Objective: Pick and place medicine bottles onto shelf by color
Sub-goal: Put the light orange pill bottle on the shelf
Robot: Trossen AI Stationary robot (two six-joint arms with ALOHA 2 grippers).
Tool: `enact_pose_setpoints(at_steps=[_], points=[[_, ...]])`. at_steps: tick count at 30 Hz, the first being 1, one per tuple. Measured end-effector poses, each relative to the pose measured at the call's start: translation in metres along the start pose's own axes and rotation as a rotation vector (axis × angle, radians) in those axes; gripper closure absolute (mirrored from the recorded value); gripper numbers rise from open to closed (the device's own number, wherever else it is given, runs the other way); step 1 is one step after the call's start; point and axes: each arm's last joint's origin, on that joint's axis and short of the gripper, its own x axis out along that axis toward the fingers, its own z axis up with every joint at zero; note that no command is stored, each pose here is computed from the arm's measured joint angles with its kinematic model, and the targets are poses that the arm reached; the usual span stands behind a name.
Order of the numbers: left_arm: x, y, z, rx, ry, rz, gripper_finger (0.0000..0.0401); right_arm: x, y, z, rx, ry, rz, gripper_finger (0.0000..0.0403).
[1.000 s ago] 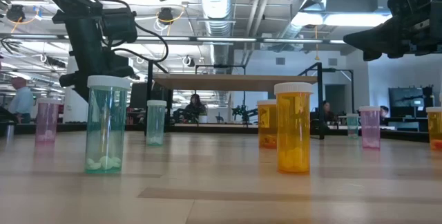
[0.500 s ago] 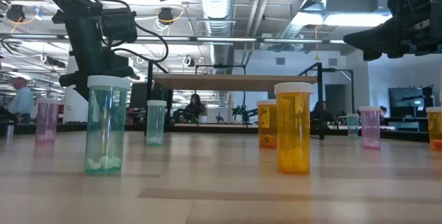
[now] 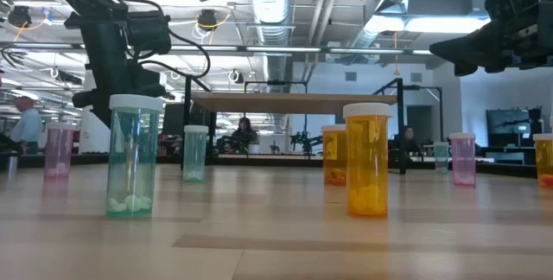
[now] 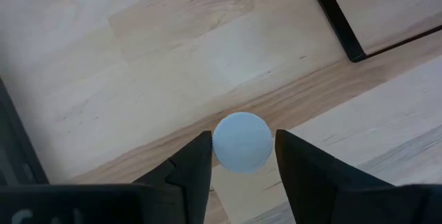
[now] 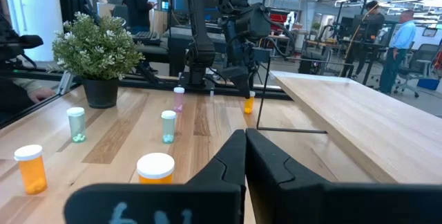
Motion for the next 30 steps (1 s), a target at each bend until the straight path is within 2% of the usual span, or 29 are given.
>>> enact_pose_setpoints(at_steps=[9, 15, 30], points=[[0.000, 0.000, 0.000, 0.000, -0.001, -0.001, 0.0287, 0.000, 0.000, 0.000, 0.000, 0.000, 0.000, 0.0375], [-0.002, 0.000, 0.001, 0.008, 0.003, 0.001, 0.0290, 0.000, 0.000, 0.000, 0.000, 0.000, 0.000, 0.0375], [-0.044, -0.006, 0.030, 0.029, -0.017, 0.014, 0.0289, 0.000, 0.000, 0.000, 0.000, 0.000, 0.000, 0.0375]])
